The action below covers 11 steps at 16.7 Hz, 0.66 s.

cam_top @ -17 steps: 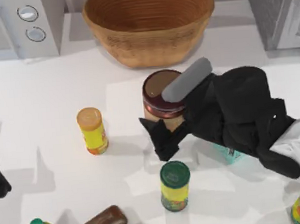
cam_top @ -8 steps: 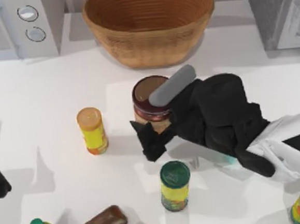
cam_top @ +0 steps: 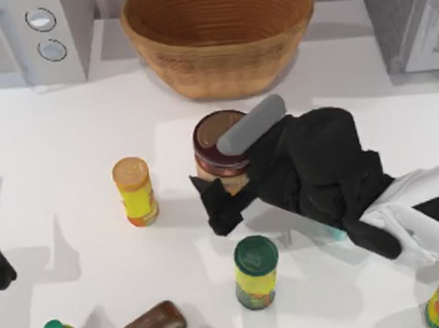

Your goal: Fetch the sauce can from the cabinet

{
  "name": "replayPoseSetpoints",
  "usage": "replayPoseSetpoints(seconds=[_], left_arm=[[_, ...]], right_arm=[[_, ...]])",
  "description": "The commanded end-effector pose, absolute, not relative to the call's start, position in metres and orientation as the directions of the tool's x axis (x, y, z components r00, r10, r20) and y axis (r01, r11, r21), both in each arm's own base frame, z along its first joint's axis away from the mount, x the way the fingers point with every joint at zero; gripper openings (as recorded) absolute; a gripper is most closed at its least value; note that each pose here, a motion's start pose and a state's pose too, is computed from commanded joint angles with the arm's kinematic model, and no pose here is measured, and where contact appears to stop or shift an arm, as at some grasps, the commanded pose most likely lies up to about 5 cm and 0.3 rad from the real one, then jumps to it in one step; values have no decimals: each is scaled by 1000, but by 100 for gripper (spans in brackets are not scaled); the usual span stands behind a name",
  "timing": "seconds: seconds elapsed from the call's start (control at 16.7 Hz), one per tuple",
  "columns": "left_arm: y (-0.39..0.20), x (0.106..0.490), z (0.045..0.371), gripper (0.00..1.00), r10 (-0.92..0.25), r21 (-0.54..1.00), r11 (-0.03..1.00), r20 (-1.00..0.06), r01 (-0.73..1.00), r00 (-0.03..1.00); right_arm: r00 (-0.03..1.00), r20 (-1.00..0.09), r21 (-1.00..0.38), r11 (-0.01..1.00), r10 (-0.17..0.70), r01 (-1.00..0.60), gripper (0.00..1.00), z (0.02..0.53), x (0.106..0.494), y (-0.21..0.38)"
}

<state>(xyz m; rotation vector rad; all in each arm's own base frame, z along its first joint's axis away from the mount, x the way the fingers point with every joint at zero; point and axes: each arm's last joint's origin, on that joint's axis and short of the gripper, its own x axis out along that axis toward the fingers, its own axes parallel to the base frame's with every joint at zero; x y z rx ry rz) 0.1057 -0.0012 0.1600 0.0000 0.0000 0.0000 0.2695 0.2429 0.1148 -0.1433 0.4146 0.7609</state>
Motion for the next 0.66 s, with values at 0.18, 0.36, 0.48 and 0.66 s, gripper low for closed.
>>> replayPoseSetpoints(seconds=[0.18,0.36,0.48,0.66], left_arm=[[-1,106,160,100,0,0,1000,0,0,1000],[-1,106,160,100,0,0,1000,0,0,1000],[-1,106,160,100,0,0,1000,0,0,1000],[-1,106,160,100,0,0,1000,0,0,1000]], right_arm=[[648,-414,22,719,639,-695,83,115,269,243],[648,-414,22,719,639,-695,100,115,269,243],[648,-414,22,719,639,-695,100,115,269,243],[648,-414,22,719,639,-695,100,115,269,243]])
